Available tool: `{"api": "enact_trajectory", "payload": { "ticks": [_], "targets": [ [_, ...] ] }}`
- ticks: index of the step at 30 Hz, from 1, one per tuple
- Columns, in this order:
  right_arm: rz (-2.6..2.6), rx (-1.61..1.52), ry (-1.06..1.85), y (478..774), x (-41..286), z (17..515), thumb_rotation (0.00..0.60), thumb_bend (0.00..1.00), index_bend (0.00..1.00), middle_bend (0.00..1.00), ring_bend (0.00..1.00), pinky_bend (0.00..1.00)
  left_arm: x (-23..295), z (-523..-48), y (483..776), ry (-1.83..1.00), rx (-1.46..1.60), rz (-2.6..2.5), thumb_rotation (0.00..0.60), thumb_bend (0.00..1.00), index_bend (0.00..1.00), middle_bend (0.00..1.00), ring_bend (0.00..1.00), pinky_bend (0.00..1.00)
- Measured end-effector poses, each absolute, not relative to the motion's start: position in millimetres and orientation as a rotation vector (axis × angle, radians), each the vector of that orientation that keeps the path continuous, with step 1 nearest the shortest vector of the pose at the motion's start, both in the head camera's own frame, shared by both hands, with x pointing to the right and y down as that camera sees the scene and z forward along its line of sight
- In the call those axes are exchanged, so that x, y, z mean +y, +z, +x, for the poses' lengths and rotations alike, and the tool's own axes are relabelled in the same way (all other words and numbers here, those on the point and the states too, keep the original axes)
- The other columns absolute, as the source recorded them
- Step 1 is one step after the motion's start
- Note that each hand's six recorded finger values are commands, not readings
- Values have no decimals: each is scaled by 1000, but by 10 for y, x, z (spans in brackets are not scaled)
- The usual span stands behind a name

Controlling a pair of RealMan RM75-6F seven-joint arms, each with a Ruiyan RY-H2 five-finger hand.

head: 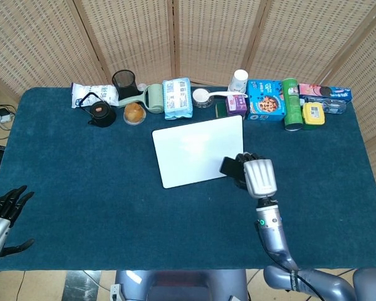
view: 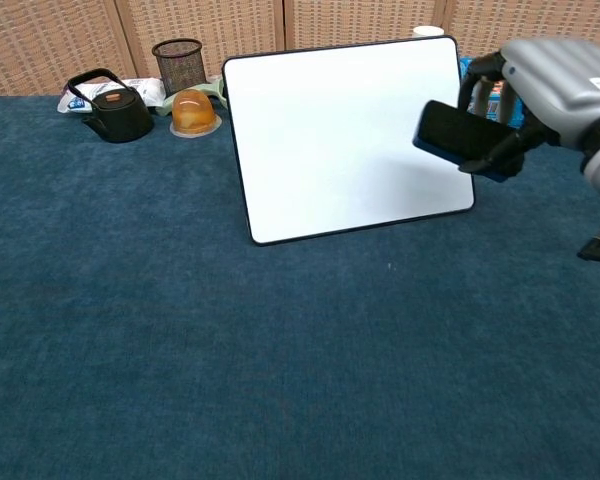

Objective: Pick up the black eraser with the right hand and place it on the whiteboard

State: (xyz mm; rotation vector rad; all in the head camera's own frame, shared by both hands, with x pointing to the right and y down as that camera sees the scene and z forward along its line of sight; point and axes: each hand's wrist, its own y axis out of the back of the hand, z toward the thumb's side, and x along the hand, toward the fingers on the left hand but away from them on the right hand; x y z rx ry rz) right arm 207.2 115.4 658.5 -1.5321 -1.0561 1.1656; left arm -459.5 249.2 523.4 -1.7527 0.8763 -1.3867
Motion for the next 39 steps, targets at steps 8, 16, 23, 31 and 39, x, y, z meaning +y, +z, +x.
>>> {"api": "enact_trajectory", "payload": {
  "ticks": [8, 16, 23, 31, 39],
  "targets": [
    [-1464, -1031, 1088, 6628, 1022, 1726, 600, 230, 578, 611, 585, 692, 2503, -4606, 5220, -1385, 882, -1756, 600, 69, 0, 0, 0, 103],
    [-1379, -1008, 1067, 6758, 898, 1543, 600, 232, 587, 643, 611, 703, 2489, -4623, 5225, -1390, 885, -1757, 600, 69, 0, 0, 0, 103],
    [-1356, -1043, 1040, 6797, 846, 1399, 600, 235, 587, 646, 612, 702, 2489, -4618, 5229, -1391, 881, -1764, 600, 71, 0, 0, 0, 103],
    [-1347, -1069, 1042, 6852, 831, 1299, 600, 235, 587, 646, 611, 701, 2505, -4623, 5224, -1390, 881, -1772, 600, 69, 0, 0, 0, 103],
    [-1365, -1056, 1064, 6972, 910, 1202, 600, 229, 519, 594, 544, 685, 2491, -4632, 5221, -1392, 889, -1775, 600, 69, 0, 0, 0, 103]
  ]
}}
